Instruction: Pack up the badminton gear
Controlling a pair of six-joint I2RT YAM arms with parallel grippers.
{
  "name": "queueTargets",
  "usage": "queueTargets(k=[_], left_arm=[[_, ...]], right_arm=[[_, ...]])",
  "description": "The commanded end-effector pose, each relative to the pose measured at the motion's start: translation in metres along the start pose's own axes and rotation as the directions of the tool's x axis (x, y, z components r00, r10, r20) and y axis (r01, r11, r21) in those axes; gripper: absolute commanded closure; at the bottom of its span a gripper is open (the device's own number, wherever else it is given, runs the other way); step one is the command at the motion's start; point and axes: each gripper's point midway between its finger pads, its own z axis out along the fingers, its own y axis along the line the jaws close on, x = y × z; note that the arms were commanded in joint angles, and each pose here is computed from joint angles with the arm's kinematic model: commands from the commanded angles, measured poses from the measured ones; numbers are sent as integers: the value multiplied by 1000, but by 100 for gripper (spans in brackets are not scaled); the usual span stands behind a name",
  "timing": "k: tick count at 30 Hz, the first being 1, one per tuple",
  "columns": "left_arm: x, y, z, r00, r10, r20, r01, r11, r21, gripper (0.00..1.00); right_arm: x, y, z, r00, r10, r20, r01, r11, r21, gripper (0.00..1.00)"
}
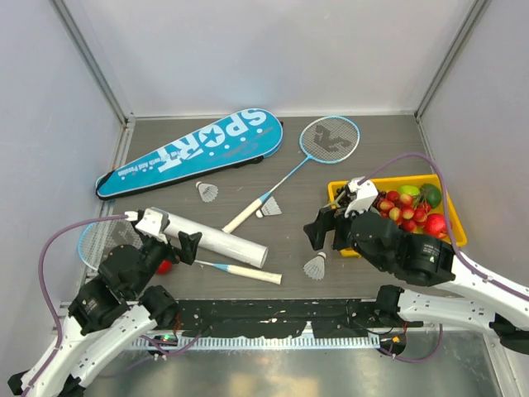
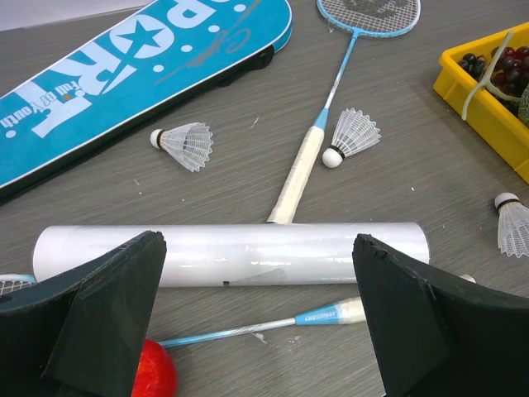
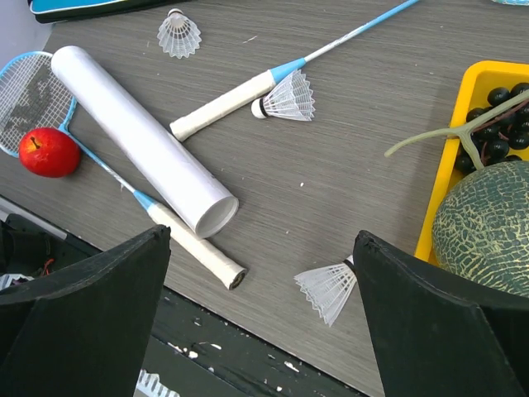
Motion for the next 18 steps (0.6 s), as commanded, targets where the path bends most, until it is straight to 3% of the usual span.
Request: queueTargets(k=[1,7,12,18], left_arm=[[-12,-3,1,999,-11,50,10,1000,17,0],[-15,3,1,998,-44,49,45,999,-29,1],[-25,22,0,991,-118,60,127,979,-161,0],[-38,23,11,991,-130,-29,119,963,-240,0]], right_arm=[[-15,2,-7,996,56,63,-55,998,-23,4],[-14,-2,-9,995,58,75,-56,998,-22,5],[-14,-4,-12,994,71,84,-69,997,-30,4],[-10,-7,-16,992,84,97,-78,995,-56,5]])
